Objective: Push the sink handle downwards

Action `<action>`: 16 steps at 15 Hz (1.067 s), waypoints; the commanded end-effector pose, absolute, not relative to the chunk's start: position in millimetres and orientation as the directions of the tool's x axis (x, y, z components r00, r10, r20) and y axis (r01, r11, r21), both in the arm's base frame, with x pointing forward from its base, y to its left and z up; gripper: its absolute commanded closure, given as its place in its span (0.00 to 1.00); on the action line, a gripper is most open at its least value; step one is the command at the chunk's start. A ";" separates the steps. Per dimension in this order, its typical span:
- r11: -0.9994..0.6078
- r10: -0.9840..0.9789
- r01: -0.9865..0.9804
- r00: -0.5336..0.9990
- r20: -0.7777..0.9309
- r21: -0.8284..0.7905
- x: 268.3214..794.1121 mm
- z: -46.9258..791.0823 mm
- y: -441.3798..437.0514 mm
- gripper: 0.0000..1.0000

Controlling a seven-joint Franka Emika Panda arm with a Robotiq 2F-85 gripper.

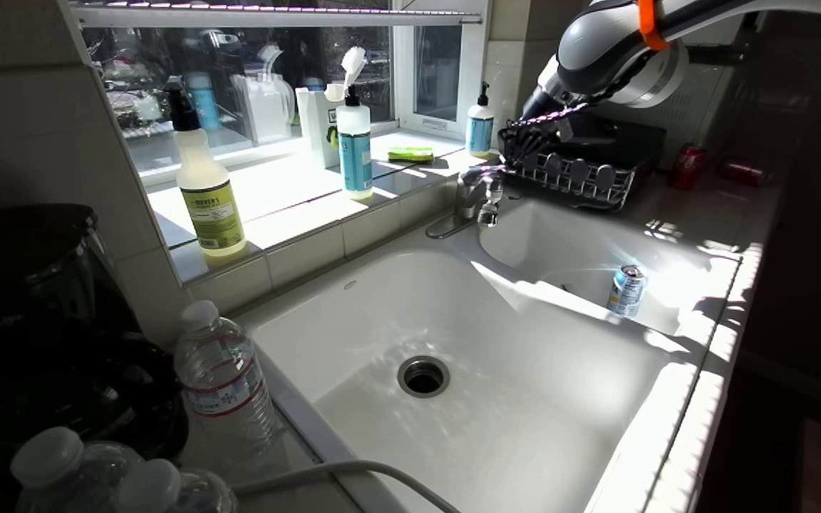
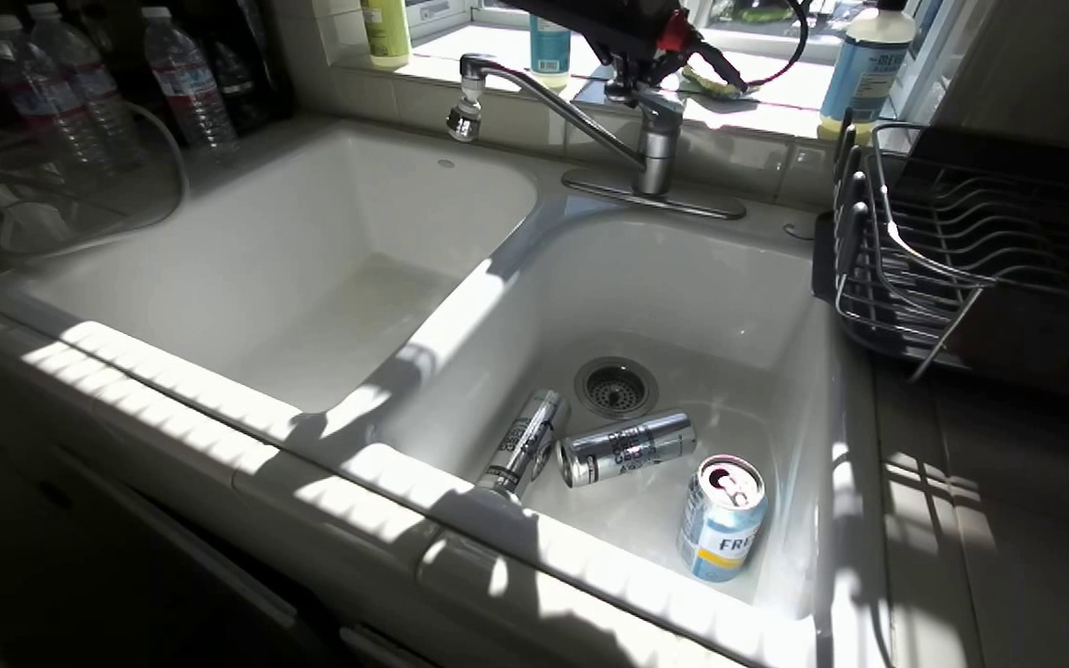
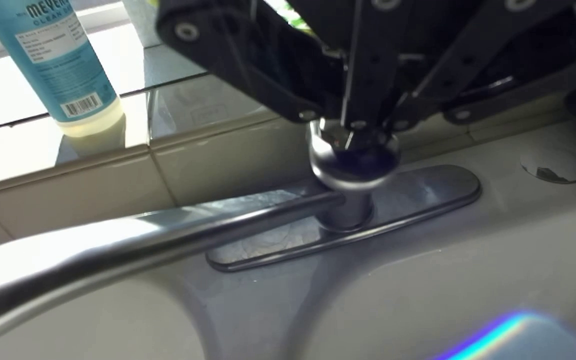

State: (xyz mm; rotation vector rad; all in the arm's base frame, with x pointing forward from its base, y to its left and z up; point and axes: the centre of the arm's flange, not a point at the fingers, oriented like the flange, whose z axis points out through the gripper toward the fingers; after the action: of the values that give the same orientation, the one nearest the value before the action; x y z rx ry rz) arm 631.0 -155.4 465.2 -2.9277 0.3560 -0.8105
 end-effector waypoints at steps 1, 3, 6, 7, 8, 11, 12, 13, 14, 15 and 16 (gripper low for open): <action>-0.978 -0.208 -0.189 0.838 0.504 -0.089 621.6 446.1 -167.0 1.00; -0.982 -0.189 -0.174 0.822 0.537 -0.079 626.2 454.9 -168.2 1.00; -0.985 -0.171 -0.157 0.801 0.574 -0.075 630.5 460.7 -167.8 1.00; -0.985 -0.170 -0.157 0.793 0.585 -0.074 632.1 461.1 -167.7 1.00; -0.985 -0.171 -0.158 0.786 0.594 -0.074 633.4 460.8 -167.8 1.00; -0.984 -0.175 -0.164 0.776 0.606 -0.074 637.5 454.6 -167.0 1.00; -0.983 -0.178 -0.166 0.771 0.611 -0.077 638.7 454.9 -166.3 1.00; -0.983 -0.178 -0.167 0.764 0.620 -0.077 639.9 457.2 -165.8 1.00; -0.983 -0.177 -0.168 0.757 0.629 -0.075 640.5 460.0 -165.5 1.00; -0.983 -0.175 -0.166 0.752 0.636 -0.074 640.3 465.4 -164.7 1.00; -0.984 -0.167 -0.163 0.747 0.643 -0.067 638.8 473.4 -163.6 1.00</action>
State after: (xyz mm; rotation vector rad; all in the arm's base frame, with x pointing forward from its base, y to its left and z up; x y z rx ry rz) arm 641.0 -156.7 465.5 -2.9363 0.2810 -1.0134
